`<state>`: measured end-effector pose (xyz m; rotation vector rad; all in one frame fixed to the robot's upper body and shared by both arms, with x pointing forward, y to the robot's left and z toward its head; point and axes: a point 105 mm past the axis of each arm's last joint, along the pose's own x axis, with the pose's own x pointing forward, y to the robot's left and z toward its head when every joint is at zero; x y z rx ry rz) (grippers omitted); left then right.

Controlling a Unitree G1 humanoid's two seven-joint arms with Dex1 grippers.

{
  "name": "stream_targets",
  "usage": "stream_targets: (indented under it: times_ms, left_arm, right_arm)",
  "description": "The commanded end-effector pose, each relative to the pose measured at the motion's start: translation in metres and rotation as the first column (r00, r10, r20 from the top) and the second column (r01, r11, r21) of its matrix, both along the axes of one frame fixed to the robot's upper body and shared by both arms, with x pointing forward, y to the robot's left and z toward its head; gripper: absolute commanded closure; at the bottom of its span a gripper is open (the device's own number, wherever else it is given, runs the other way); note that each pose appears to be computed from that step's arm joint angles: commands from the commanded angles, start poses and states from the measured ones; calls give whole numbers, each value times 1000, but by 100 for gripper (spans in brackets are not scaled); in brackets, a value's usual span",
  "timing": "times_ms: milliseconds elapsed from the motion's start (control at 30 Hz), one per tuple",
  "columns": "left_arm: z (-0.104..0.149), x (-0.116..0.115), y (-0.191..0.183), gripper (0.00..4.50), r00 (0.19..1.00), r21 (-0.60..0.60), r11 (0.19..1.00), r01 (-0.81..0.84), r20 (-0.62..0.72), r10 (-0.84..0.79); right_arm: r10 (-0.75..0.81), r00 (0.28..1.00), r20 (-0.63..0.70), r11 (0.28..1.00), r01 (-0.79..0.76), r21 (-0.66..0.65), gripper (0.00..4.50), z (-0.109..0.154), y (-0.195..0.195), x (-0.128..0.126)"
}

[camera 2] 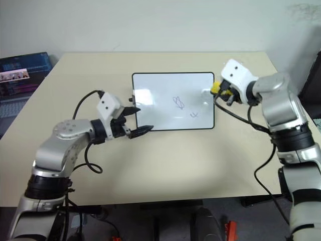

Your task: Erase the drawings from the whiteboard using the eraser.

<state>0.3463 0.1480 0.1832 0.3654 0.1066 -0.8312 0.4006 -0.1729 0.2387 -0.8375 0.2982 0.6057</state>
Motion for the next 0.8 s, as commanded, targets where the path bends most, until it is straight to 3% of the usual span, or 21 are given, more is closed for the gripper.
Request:
stream_targets:
  times_ms: [33, 333, 800]
  left_arm:
    - [15, 0, 3, 0, 998, 14, 1000, 6, 56, -7]
    - [16, -1, 8, 0, 999, 27, 1000, -4, 54, 2]
    - [14, -4, 13, 0, 999, 37, 999, -15, 47, 14]
  right_arm:
    - [60, 997, 44, 998, -59, -20, 354, 13, 10, -8]
    - [104, 995, -6, 993, -104, -60, 354, -3, 14, -16]
    - [45, 998, -34, 997, -47, -65, 354, -17, -2, -15]
